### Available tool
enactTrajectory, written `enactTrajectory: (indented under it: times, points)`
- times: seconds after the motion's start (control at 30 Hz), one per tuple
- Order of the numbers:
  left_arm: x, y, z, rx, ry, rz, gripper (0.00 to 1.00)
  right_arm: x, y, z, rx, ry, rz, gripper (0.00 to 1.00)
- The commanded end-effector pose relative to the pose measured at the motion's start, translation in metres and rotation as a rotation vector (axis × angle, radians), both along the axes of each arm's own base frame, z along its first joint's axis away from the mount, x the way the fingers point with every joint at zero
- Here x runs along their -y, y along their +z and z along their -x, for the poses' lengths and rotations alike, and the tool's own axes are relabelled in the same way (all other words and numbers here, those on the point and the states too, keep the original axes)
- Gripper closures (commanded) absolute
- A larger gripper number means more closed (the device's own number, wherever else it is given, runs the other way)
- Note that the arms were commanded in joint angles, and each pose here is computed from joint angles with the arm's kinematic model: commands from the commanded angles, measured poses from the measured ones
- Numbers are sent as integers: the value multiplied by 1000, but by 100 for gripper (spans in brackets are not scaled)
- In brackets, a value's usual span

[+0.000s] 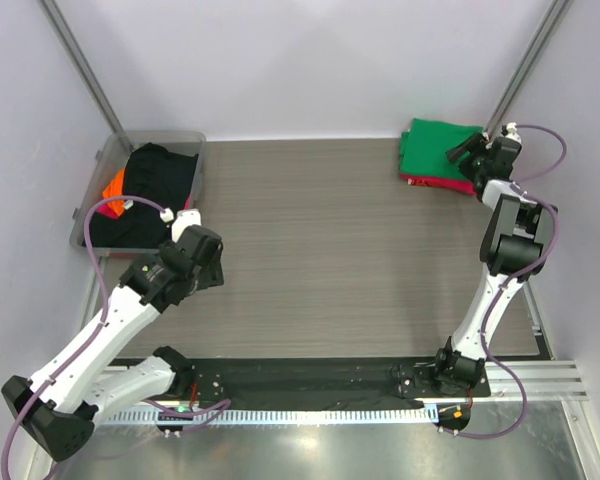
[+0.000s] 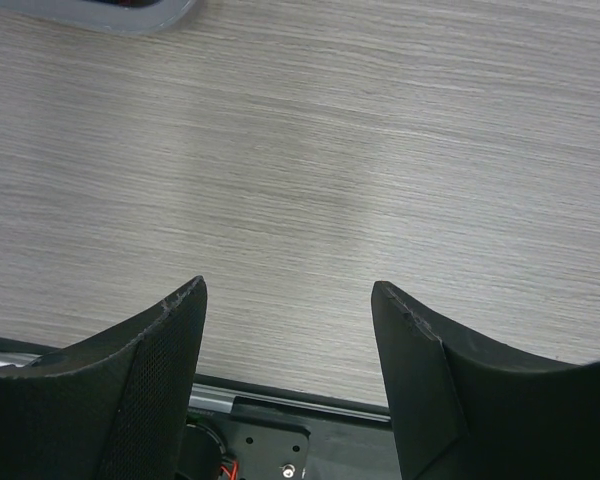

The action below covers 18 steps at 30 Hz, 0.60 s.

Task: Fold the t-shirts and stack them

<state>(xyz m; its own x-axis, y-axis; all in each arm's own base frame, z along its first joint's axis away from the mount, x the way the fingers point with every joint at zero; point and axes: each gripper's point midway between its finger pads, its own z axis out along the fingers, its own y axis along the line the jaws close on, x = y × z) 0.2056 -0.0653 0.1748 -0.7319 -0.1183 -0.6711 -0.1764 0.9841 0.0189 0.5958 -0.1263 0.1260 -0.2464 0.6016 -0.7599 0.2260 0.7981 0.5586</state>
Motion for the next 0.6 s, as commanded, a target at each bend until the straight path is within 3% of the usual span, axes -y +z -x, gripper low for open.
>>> enactTrajectory:
  times: [0.0, 0.13, 0.27, 0.43, 0.57]
  points:
    - [-2, 14, -4, 60, 21, 21, 32, 24, 2, 5, -30, -71, 95, 24]
    - [-4, 18, -3, 78, 21, 32, 32, 55, 33, 26, -112, -229, 224, 23]
    - [-3, 21, -2, 90, 17, 45, 31, 54, 107, 52, -137, -292, 339, 22]
    - [-4, 24, -1, 107, 17, 58, 31, 10, 200, 83, -56, -261, 369, 20]
    - [-2, 25, -1, 113, 7, 70, 31, -51, 248, 124, 62, -199, 313, 10]
